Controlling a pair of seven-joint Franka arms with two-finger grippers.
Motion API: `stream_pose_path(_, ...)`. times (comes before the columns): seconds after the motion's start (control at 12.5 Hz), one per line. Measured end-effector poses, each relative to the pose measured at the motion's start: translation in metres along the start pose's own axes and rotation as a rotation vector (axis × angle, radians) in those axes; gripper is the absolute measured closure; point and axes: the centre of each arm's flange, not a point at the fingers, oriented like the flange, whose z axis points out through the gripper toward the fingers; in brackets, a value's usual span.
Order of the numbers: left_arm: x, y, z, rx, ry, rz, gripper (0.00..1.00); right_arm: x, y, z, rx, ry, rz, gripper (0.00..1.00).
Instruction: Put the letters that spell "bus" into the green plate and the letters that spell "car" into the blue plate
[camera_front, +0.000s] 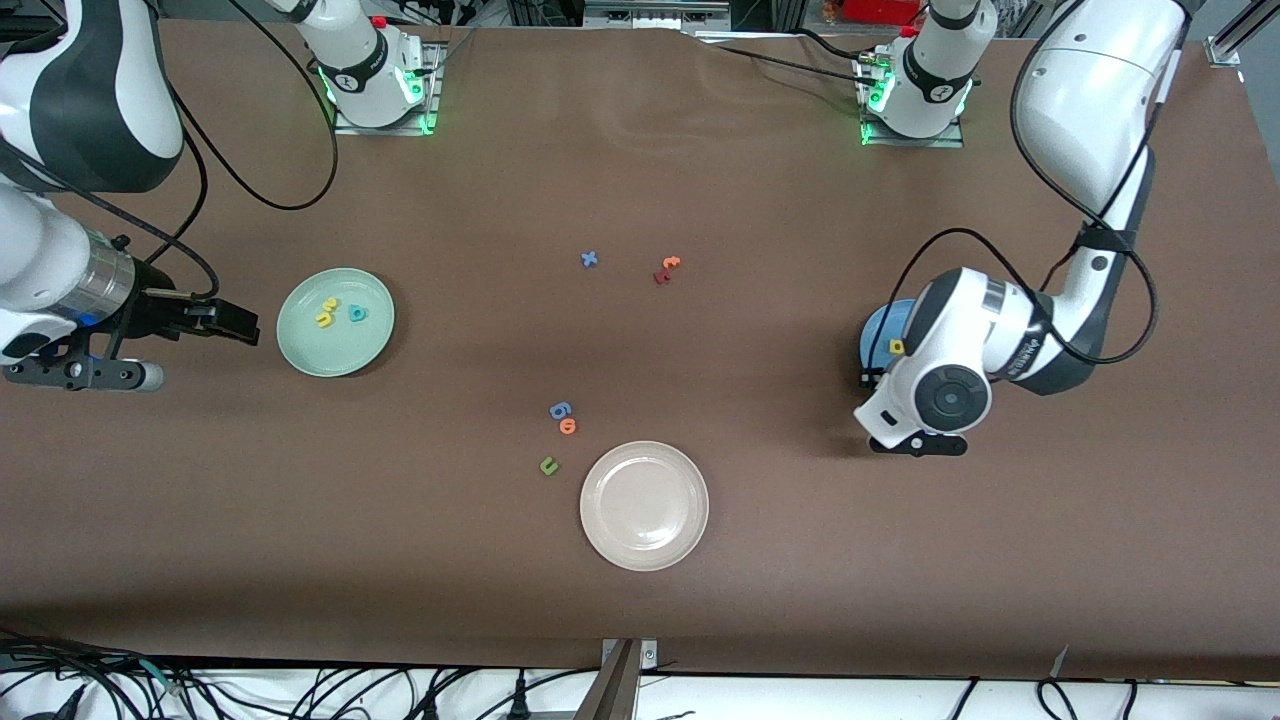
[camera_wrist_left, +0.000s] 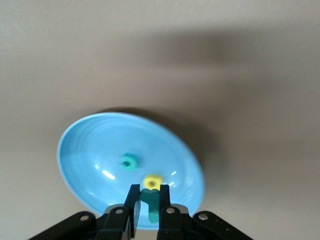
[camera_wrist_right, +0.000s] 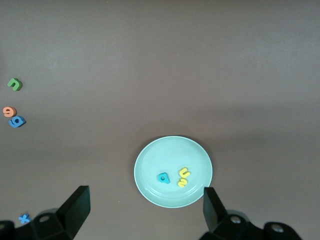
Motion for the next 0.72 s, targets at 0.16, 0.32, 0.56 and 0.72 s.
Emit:
stream_pose_path(0.16,0.001,-0.027,0.016,-0.012,-0.052,0.106,0.81,0.0,0.0,0.0,0.0,0.0,0.0,0.0)
stream_pose_path(0.32,0.003,-0.044,0.034,-0.029,-0.085,0.155,0.79,0.0,0.001,0.0,0.0,0.0,0.001,0.0)
stream_pose_path(0.56,0.007,-0.041,0.05,-0.037,-0.111,0.2,0.54,0.0,0.001,0.0,0.0,0.0,0.001,0.0)
stream_pose_path(0.72,0.007,-0.05,0.037,-0.039,-0.097,0.187,0.32,0.0,0.001,0.0,0.0,-0.001,0.001,0.0)
